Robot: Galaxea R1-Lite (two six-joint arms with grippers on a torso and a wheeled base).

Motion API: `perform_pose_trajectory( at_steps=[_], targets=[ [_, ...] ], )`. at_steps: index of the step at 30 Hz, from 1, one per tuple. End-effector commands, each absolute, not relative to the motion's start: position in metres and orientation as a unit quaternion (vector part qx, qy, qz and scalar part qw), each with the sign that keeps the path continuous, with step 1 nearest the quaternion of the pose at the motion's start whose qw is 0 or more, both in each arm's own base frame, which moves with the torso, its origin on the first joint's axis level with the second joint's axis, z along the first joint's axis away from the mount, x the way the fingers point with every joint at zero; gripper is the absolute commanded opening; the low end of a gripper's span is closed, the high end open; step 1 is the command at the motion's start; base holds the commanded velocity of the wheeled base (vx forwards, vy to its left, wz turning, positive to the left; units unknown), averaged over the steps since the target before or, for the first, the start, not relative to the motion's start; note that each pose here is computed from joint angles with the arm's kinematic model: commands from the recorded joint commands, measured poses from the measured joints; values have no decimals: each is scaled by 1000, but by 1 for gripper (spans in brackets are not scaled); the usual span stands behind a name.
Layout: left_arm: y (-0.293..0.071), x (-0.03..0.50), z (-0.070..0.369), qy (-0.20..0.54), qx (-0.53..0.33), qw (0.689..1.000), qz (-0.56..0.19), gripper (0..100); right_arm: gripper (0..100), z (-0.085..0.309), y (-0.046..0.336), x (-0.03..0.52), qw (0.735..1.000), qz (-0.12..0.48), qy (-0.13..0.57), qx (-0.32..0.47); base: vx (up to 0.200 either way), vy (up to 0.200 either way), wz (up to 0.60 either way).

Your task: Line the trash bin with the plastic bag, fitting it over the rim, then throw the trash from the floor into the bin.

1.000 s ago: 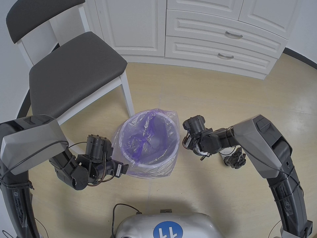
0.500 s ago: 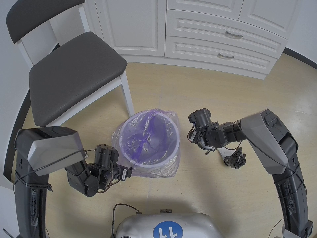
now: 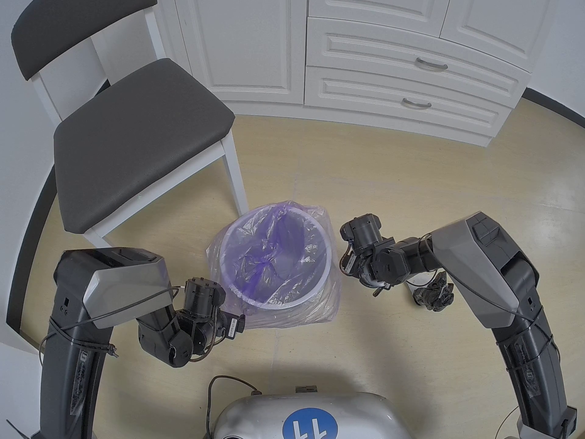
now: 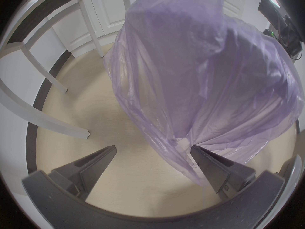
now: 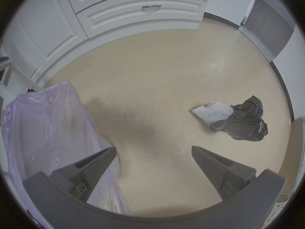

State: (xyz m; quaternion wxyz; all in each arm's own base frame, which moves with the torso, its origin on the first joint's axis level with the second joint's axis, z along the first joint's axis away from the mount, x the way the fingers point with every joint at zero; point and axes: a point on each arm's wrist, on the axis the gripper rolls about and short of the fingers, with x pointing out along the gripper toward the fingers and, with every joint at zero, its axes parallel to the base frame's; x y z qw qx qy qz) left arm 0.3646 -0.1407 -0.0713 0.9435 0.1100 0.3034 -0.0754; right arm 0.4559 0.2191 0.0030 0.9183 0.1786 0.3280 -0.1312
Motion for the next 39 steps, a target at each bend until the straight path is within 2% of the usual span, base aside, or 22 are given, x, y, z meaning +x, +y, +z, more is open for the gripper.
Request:
perform_pose_trajectory(
  at_steps=[1, 5, 10, 16, 21, 29, 39],
  targets=[
    [-141, 364, -75, 305, 109, 943, -75, 100, 100, 8, 219, 452, 918, -130, 331, 177, 0, 0, 0],
    [-141, 364, -75, 304, 108, 944, -75, 100, 100, 35, 210, 432, 919, -115, 342, 158, 0, 0, 0],
    [-141, 364, -75, 303, 107, 944, -75, 100, 100, 61, 213, 404, 919, -54, 359, 153, 0, 0, 0],
    [-142, 363, -75, 292, 108, 947, -75, 100, 100, 53, 219, 404, 922, -41, 348, 163, 0, 0, 0],
    [-143, 362, -76, 293, 109, 947, -76, 100, 100, 48, 223, 401, 916, -20, 364, 169, 0, 0, 0],
    [-144, 361, -76, 294, 110, 946, -78, 100, 100, 14, 232, 406, 902, -4, 385, 194, 0, 0, 0],
    [-144, 362, -69, 274, 105, 953, -77, 100, 100, -23, 235, 424, 901, -24, 392, 182, 0, 0, 0]
  ],
)
